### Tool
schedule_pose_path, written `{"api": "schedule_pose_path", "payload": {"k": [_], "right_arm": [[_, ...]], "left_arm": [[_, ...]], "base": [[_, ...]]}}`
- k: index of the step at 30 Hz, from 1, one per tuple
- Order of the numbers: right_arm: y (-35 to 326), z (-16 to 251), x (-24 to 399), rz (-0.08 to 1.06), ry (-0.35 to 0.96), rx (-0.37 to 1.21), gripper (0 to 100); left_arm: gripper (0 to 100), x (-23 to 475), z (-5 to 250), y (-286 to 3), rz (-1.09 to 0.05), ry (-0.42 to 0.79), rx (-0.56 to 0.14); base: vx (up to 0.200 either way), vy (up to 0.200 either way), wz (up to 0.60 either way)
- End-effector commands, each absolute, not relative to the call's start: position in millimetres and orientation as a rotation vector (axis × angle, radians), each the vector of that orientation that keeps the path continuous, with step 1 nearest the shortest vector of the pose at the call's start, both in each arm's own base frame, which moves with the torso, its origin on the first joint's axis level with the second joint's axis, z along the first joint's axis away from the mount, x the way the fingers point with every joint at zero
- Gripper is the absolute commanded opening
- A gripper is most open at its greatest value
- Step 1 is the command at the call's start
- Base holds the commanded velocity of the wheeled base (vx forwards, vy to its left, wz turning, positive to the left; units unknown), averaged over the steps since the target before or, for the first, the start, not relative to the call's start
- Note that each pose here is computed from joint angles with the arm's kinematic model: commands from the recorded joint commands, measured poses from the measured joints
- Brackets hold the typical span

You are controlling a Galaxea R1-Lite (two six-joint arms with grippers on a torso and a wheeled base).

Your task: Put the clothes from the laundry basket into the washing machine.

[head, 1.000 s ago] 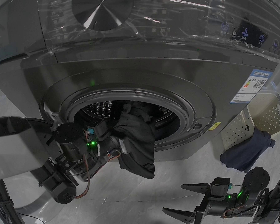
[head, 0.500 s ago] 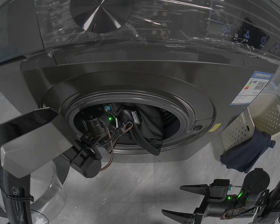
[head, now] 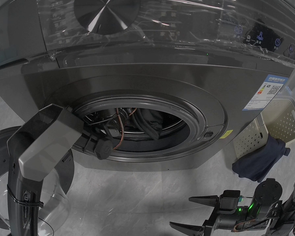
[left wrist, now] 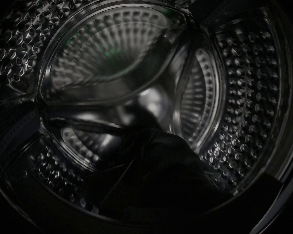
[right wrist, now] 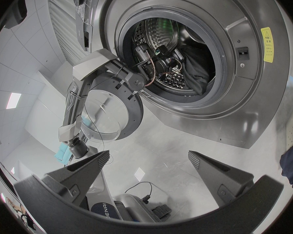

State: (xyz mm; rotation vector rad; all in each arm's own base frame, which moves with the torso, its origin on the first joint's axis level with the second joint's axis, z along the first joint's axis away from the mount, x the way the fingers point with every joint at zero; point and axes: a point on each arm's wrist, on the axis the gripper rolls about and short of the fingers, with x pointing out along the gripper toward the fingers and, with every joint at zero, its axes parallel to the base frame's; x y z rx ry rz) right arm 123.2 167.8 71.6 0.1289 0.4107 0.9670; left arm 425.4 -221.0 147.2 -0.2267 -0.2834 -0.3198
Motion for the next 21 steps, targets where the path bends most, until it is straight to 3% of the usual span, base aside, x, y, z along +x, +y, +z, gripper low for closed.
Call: {"api": "schedule_pose_path", "payload": {"k": [1,2,14,21], "right_arm": [[165.8,68.0,121.1,0.966,0.433,0.119,100],[165.8,68.0,121.1,0.966,0.433,0.119,100],[166.2,66.7,121.3,0.966,0.439,0.116,100],[168.4,64.3,119.8,0.976,0.450,0.109,100]], "left_arm": [[0,434.7,152.4,-218.1,-0.296,-0.286,-0.242],[100,434.7,152.4,-218.1,-0.296,-0.286,-0.242],[100,403.3,132.7,-225.1,-0.333,-0.133,-0.214],[100,393.6,89.1,-245.3,-0.416,0.032,-0.153]], "base": [[0.000,0.000,0.00],[0.000,0.000,0.00],[0.000,0.000,0.00],[0.000,0.000,0.00]]}}
